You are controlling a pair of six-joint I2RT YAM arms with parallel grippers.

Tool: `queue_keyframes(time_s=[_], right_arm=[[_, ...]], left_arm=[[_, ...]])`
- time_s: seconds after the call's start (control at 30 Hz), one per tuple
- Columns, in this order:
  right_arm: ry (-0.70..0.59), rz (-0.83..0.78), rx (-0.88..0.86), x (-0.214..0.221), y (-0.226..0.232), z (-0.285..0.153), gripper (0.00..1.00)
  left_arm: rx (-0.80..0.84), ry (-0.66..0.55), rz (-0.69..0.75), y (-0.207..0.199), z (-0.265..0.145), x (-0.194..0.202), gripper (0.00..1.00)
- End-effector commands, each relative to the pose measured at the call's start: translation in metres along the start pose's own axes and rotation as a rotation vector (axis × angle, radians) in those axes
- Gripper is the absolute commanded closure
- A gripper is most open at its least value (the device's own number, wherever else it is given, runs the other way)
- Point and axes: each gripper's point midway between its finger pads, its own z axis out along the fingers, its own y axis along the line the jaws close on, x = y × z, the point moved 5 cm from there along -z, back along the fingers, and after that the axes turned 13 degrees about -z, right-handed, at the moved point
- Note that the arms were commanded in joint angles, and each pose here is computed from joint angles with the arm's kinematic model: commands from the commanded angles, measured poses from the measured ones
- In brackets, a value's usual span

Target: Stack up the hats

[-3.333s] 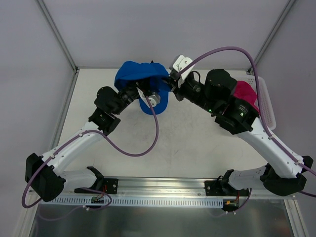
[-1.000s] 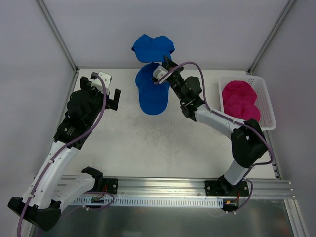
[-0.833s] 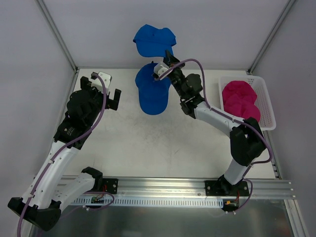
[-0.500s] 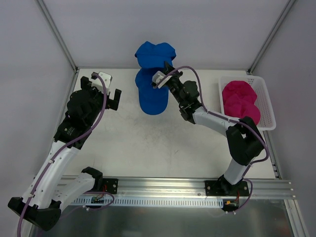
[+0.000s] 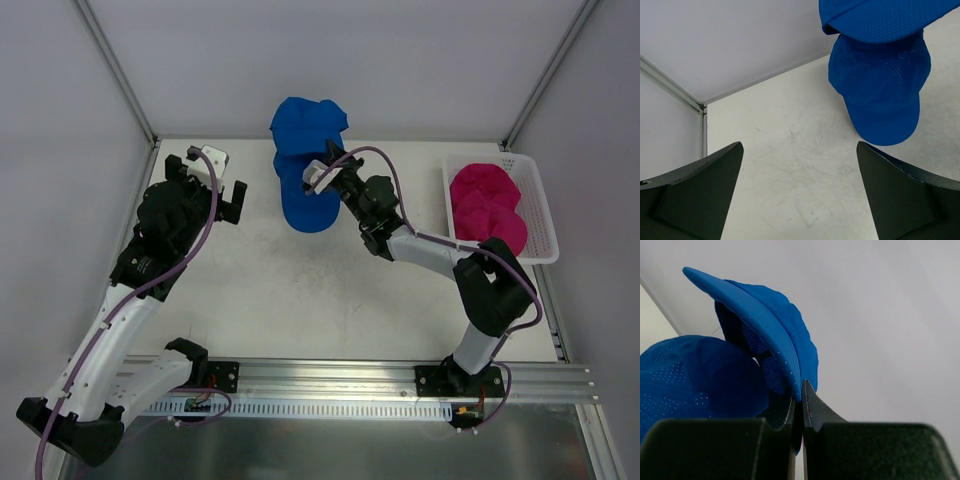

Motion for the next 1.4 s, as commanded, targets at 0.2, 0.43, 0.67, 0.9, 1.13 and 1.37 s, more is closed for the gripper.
queue_keyframes(time_s=[0.2,0.43,0.67,0.9,1.13,1.37], right_arm=[[-0.027,0.004,0.204,-0.017,-0.061,0.027,1.0],[-0.001,0.029,0.179,-0.009,-0.043,0.03,1.0],[0.014,0.062,0.183,-0.005,-0.036,0.039,1.0],[0.009,0.071,0.187,-0.009,-0.041,0.033,1.0],[0.009,0.059,0.178,-0.017,-0.047,0.003,1.0],[-0.018,0.028,0.149,-0.021,-0.029,-0.023,1.0]], left_arm=[[-0.003,-0.045,-0.027,0.001,-0.001,-0.019,0.01],[-0.012,-0.045,-0.015,0.003,-0.003,-0.017,0.01],[-0.012,-0.039,-0.019,0.003,-0.001,-0.015,0.01],[-0.023,-0.041,-0.012,0.005,-0.004,-0.014,0.01],[-0.006,-0.03,-0.014,0.002,0.0,-0.011,0.01],[-0.001,-0.024,-0.023,0.001,0.004,-0.012,0.01]])
